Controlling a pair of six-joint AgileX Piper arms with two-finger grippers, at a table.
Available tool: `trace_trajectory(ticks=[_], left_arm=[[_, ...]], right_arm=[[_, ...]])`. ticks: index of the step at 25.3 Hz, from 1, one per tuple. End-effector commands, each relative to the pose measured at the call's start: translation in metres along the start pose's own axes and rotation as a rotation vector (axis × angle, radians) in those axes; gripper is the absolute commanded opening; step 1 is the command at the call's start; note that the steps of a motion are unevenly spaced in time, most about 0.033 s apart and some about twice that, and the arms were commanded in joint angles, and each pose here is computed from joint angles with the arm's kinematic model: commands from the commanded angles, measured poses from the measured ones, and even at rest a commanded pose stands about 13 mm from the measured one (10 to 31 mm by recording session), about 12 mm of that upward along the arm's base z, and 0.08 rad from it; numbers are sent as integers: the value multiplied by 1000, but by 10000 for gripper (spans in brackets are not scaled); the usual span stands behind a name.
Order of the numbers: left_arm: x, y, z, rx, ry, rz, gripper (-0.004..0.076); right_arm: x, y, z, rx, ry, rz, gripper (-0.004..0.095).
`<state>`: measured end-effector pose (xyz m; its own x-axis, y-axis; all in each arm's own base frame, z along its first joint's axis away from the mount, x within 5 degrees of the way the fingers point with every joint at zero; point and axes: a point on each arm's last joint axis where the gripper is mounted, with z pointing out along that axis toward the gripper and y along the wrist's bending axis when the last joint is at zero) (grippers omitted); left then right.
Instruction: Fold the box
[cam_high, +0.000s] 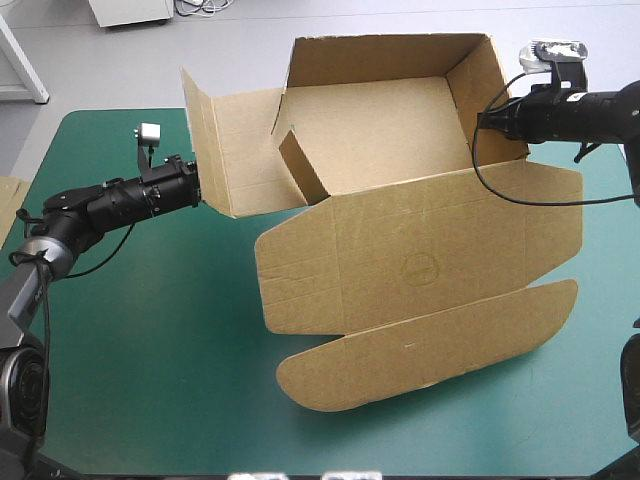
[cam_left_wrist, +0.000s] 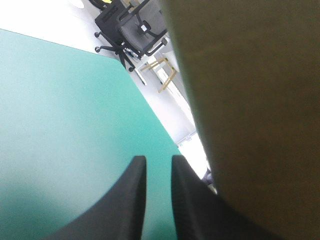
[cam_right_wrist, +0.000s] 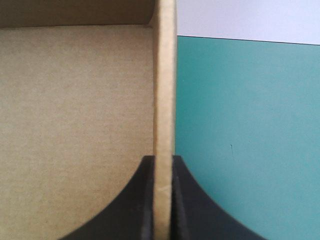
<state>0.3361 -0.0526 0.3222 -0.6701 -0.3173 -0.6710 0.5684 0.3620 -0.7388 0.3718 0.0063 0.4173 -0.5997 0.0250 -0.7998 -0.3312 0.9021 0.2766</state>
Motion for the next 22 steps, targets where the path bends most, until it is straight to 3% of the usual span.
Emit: trace_trajectory(ticks=[1, 7, 22], left_arm=[[-23, -46, -3, 224, -87, -11, 225], [-22, -67, 15, 288, -34, -13, 282], [-44, -104, 22, 369, -20, -18, 285]], right_arm=[[-19, 16, -31, -8, -141, -10, -15], [-20, 15, -32, 3, -153, -10, -15], [-20, 12, -32, 27, -154, -19, -15]])
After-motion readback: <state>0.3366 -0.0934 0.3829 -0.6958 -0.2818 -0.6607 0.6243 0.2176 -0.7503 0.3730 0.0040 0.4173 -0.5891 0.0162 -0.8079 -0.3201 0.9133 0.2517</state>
